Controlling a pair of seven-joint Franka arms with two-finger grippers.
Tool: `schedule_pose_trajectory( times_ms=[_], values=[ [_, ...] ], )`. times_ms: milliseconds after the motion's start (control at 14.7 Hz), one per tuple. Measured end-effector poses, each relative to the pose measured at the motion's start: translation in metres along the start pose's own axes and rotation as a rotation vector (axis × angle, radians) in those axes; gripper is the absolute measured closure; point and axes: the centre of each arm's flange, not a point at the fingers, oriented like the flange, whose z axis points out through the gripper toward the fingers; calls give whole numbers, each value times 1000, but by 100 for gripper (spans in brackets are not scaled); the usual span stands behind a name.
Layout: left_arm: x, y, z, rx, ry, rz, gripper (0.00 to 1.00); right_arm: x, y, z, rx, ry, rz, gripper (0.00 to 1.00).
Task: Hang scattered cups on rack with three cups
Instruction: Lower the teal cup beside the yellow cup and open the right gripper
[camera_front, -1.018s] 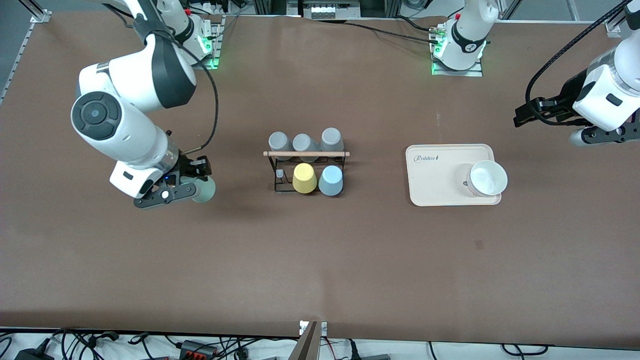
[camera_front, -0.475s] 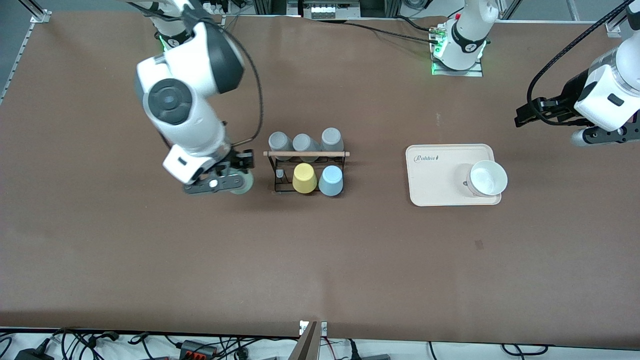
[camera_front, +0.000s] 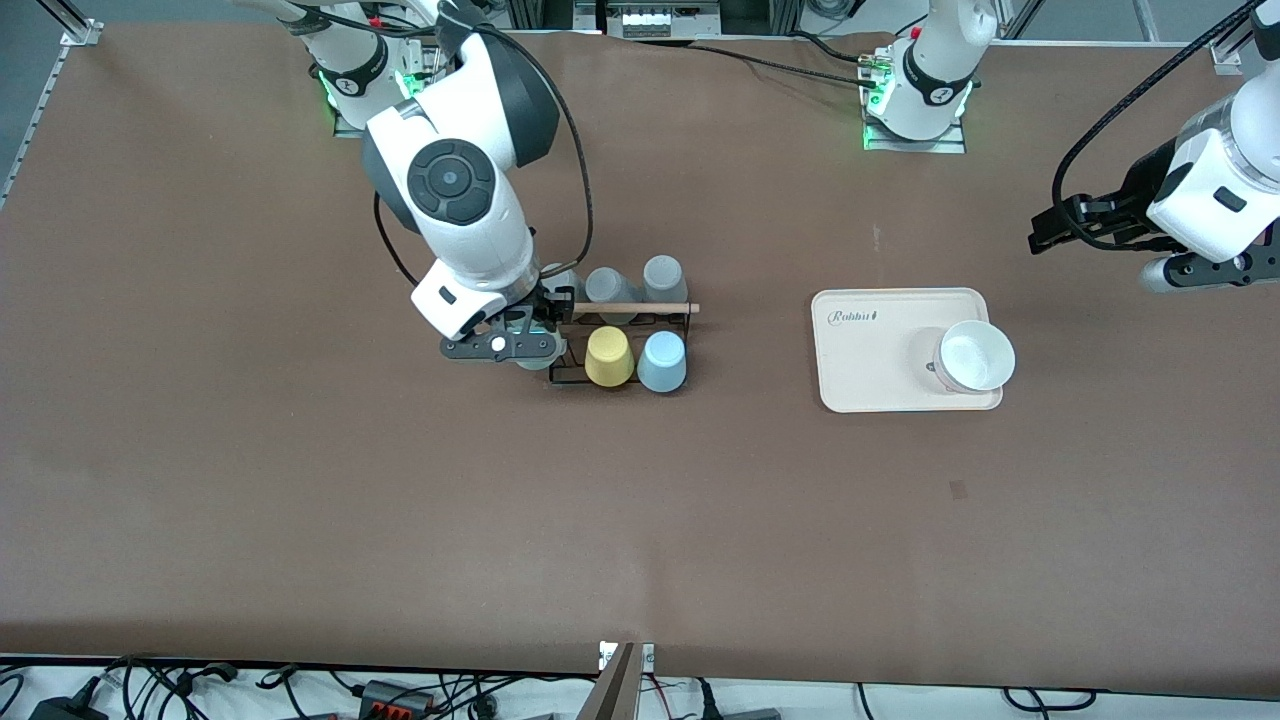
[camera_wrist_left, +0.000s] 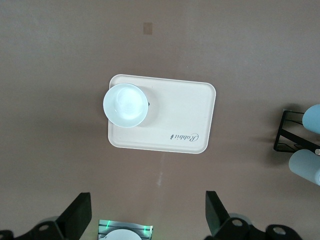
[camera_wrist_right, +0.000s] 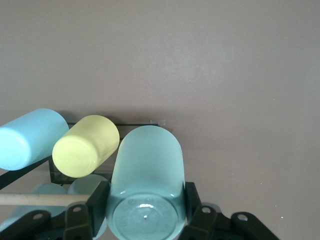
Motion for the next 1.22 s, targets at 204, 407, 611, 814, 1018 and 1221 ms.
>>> schedule_pose_trajectory(
  times_ms=[204, 407, 611, 814, 1018, 1221],
  values=[
    [0, 0, 0, 0, 0, 1, 0, 0, -6, 14, -7, -12, -6, 35],
    [0, 0, 0, 0, 0, 1, 0, 1, -10, 24, -10, -18, -10, 35],
    [0, 0, 0, 0, 0, 1, 0, 1, -10, 30, -14, -24, -11, 35],
    [0, 0, 0, 0, 0, 1, 0, 2, -12, 42, -15, -45, -7, 35],
    [0, 0, 0, 0, 0, 2, 0, 3, -14, 56, -4, -70, 1, 35],
    [0, 0, 0, 0, 0, 1, 0, 4, -15, 64, -3, -78, 4, 35]
  ],
)
